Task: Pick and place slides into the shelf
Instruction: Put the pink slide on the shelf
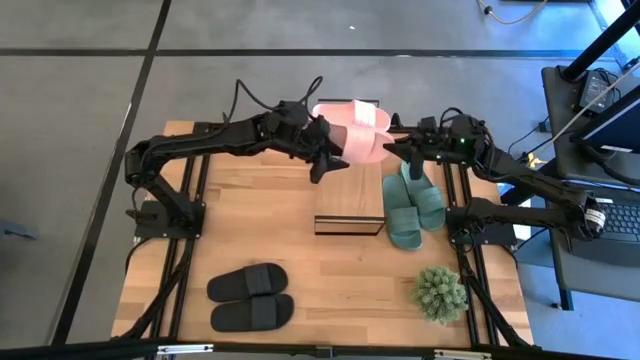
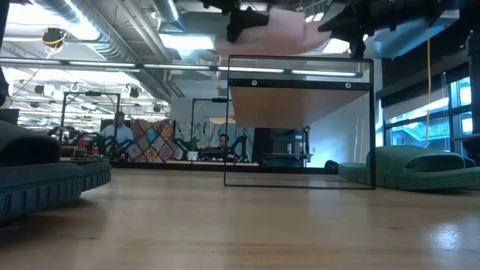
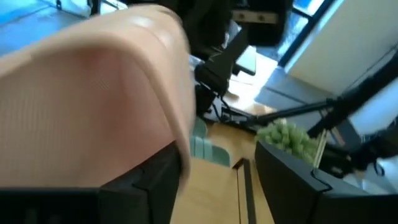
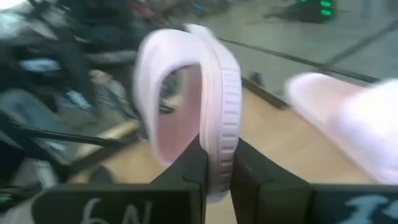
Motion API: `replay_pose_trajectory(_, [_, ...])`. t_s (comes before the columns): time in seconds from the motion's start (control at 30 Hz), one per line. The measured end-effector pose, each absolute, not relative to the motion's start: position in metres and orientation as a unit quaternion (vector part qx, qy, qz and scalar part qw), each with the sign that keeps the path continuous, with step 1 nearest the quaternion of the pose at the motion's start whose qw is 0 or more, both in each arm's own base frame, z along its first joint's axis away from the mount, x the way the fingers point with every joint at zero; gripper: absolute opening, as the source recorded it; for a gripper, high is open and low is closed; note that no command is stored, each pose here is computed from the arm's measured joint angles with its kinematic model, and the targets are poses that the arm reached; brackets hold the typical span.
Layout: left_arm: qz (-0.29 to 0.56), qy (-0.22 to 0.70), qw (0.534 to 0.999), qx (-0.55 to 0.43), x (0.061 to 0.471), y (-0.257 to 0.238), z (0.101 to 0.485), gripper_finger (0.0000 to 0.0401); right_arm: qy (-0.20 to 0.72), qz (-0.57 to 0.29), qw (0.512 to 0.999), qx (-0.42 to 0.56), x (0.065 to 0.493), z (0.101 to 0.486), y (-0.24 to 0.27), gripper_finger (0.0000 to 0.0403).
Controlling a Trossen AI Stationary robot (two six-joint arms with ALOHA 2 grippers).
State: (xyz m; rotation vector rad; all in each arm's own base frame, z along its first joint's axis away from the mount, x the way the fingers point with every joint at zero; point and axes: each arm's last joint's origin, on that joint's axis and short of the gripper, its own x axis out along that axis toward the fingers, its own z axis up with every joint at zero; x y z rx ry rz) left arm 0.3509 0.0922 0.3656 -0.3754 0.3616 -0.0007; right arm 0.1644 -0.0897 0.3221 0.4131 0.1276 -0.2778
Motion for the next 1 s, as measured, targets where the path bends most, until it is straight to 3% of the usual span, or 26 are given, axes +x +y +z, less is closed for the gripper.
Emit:
replay_pose_trajectory(0.23, [-0.039,0.246,0.95,-0.187,0.33,0.07,0.37,0.0195,0.101,-0.176,0.959,0.2,0.163,0.331,-0.093,0.0043])
replay_pose_trajectory(0.53, [0.089,0.323,0.936,-0.106,0.298,0.044,0.376,0.0195,0.103,-0.172,0.942,0.269,0.159,0.345,-0.097,0.0043])
replay_pose_trajectory(0.7, [0.134,0.314,0.938,-0.056,0.29,0.031,0.383,0.0195,0.115,-0.198,0.923,0.31,0.164,0.336,-0.114,0.0043])
replay_pose_trajectory(1.0, [0.111,0.343,0.932,-0.036,0.289,0.015,0.378,0.0195,0.148,-0.169,0.881,0.417,0.171,0.308,-0.157,0.0043])
